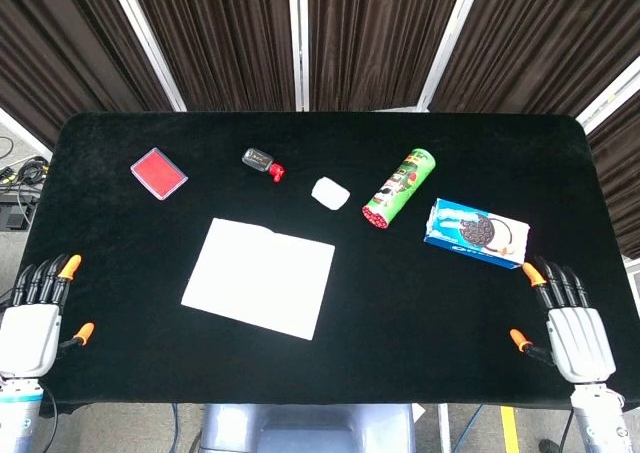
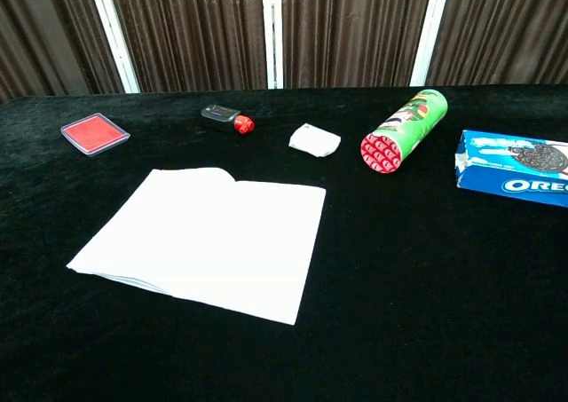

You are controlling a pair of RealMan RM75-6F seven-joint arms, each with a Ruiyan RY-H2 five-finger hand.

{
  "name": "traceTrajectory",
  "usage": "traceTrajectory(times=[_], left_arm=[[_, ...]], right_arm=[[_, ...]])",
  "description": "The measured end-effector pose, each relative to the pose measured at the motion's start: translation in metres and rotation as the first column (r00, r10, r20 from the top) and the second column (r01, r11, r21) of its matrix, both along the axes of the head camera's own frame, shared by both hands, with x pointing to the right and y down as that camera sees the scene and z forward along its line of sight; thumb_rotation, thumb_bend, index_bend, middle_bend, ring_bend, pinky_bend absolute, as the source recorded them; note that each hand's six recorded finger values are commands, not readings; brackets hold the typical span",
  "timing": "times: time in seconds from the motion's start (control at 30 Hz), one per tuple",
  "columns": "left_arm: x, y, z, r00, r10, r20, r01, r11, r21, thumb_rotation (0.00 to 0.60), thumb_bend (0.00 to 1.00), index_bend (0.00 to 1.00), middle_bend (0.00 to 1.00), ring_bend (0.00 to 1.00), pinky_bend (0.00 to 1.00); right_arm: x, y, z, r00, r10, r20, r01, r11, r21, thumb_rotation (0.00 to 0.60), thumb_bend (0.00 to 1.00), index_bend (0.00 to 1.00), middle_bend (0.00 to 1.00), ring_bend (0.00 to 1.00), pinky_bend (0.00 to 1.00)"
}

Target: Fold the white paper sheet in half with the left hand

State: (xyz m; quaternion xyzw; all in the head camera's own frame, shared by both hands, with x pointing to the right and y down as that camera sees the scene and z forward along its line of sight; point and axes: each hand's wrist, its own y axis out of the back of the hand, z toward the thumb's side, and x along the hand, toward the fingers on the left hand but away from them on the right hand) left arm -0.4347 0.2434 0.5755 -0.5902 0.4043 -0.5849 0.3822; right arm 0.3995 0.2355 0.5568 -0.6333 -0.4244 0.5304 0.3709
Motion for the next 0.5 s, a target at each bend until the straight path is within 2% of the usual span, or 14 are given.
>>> traceTrajectory(times=[0.23,0.5], left_arm=[[0.015,-0.001,0.008,0.997,0.072,-0.009,-0.073,0.997,-0.030,0.600,0.23,0.00,0.00,0.00,0.00],[0.044,-0.007,0.033,0.986,0.168,0.004,-0.166,0.981,-0.096,0.600,0.38,0.00,0.00,0.00,0.00]], right_arm=[[0.000,0.000,0.005,1.000,-0.005,-0.008,0.005,1.000,-0.016,0.600,0.08,0.00,0.00,0.00,0.00],[0.000,0.000,0.006,1.000,0.001,-0.008,-0.001,1.000,-0.018,0.600,0.08,0.00,0.00,0.00,0.00]])
